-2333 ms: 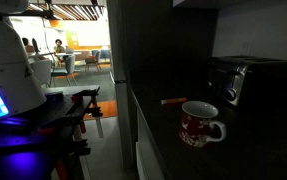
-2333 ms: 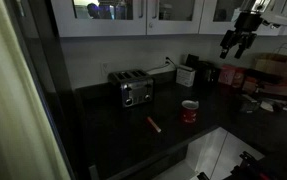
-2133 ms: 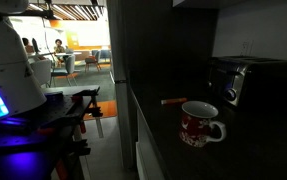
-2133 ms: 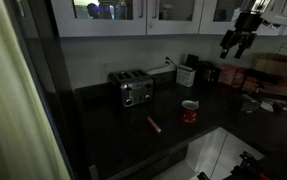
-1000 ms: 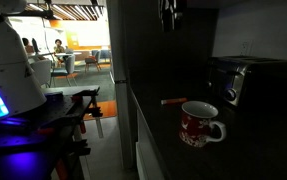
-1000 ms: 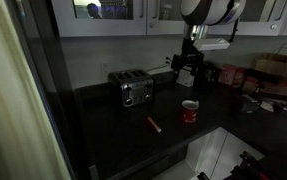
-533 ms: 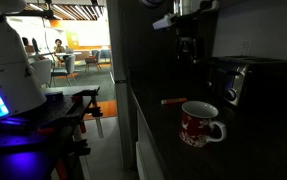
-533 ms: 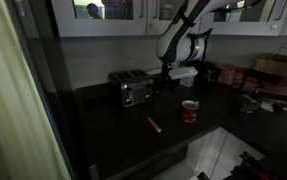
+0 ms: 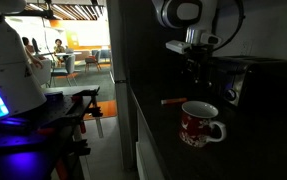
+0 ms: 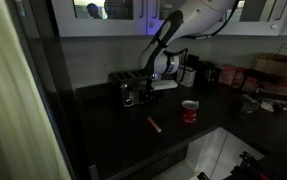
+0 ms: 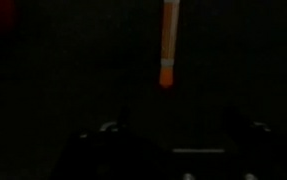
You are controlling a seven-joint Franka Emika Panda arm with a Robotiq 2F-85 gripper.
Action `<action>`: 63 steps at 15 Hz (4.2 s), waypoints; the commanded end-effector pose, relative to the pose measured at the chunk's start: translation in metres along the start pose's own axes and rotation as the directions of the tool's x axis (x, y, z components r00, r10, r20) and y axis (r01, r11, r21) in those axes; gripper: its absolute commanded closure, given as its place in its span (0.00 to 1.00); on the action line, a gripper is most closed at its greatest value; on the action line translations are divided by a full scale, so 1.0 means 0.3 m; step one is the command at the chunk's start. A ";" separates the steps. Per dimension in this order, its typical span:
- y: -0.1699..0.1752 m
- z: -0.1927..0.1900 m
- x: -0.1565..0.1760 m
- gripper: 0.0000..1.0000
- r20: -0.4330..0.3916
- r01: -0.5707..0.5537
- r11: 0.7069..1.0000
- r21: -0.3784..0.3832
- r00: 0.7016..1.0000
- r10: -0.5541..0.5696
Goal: Put the marker in the mug
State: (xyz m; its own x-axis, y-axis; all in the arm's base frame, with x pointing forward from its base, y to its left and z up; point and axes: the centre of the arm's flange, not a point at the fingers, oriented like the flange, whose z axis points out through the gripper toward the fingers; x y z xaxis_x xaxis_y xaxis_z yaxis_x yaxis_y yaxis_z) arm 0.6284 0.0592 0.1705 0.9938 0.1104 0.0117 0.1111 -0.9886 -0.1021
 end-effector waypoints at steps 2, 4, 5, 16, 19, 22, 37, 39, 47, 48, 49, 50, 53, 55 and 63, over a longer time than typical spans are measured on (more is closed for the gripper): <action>0.001 0.091 0.069 0.00 0.133 -0.022 0.999 0.027 0.991 0.018; 0.006 0.134 0.067 0.00 0.186 -0.019 0.999 0.045 0.983 0.010; 0.006 0.157 0.066 0.00 0.210 -0.014 0.998 0.060 0.978 0.001; 0.003 0.280 0.080 0.20 0.260 0.081 0.993 0.085 0.960 -0.100; 0.016 0.287 0.084 0.45 0.244 0.086 0.994 0.071 0.965 -0.101; 0.028 0.266 0.090 0.67 0.219 0.100 0.994 0.042 0.970 -0.107; 0.130 -0.094 0.063 0.95 -0.134 0.100 0.967 0.233 0.989 -0.070; 0.158 -0.161 0.029 0.95 -0.189 0.114 0.966 0.234 0.980 -0.070; 0.307 -0.272 -0.116 0.95 -0.265 -0.077 0.991 0.111 0.959 0.104; 0.325 -0.283 -0.131 0.95 -0.285 -0.121 0.987 0.104 0.947 0.146; 0.339 -0.295 -0.144 0.95 -0.301 -0.183 0.979 0.086 0.932 0.200; 0.346 -0.310 -0.155 0.95 -0.310 -0.230 0.971 0.066 0.920 0.239; 0.347 -0.330 -0.179 0.95 -0.343 -0.357 0.934 -0.021 0.880 0.328; 0.334 -0.336 -0.187 0.95 -0.362 -0.428 0.900 -0.084 0.854 0.373; 0.260 -0.395 -0.164 0.95 -0.493 -0.672 0.670 -0.316 0.720 0.489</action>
State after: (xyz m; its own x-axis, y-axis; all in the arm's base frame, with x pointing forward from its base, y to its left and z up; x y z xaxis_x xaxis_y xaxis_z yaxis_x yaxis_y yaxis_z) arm 0.5899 -0.0574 0.2741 0.8021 -0.4114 0.4330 -0.5124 -0.8464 0.1450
